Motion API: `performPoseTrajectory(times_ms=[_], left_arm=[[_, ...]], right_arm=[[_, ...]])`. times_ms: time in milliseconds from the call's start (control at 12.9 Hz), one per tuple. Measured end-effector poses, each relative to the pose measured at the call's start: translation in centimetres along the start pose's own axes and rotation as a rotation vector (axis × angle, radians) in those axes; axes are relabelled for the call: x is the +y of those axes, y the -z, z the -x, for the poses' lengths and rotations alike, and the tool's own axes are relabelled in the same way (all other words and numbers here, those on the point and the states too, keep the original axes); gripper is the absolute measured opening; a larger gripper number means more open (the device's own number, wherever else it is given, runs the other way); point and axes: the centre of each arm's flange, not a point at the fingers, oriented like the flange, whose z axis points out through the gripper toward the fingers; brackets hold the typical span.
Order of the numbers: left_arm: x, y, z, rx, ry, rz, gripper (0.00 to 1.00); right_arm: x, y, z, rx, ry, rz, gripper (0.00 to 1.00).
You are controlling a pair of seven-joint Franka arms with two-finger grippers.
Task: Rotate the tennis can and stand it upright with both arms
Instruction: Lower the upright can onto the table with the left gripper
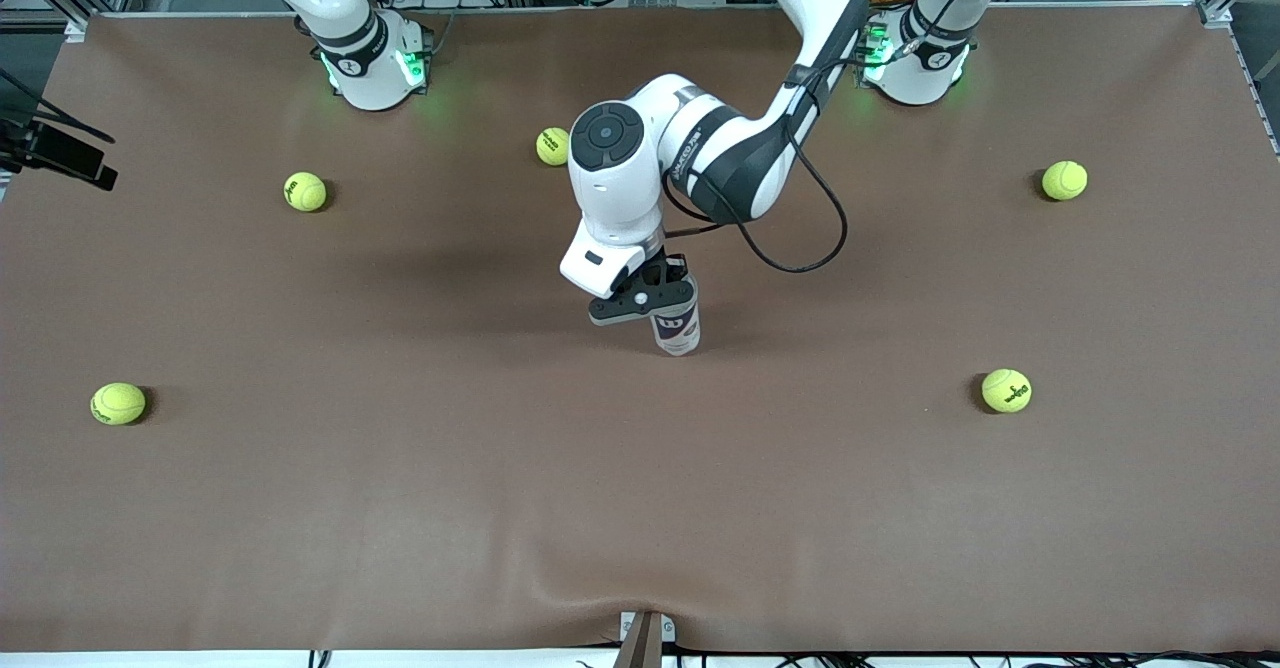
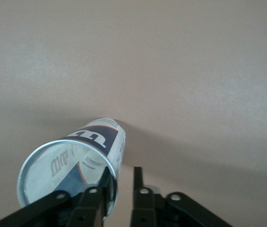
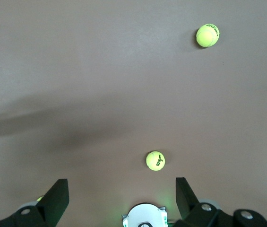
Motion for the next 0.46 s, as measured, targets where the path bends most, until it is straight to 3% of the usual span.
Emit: performPoseTrajectory(times_ms=[155,232,464], left_arm=[[0.0,0.1,-0.1,0.006,0.001,0.007,0.54],[0.0,0.1,-0.2,0.007,0.001,0.009,0.59],[0.1,0.4,-0.2,0.013,0.001,0.016,0.60]], right_arm=[[-0.1,0.5,0.5,0.010,0.004,-0.008,1.00],[-0.3,0.8,0.8,0.014,0.008,-0.018,1.00],[-0.6,1.4,1.6,0.026,0.018,-0.036,1.00]])
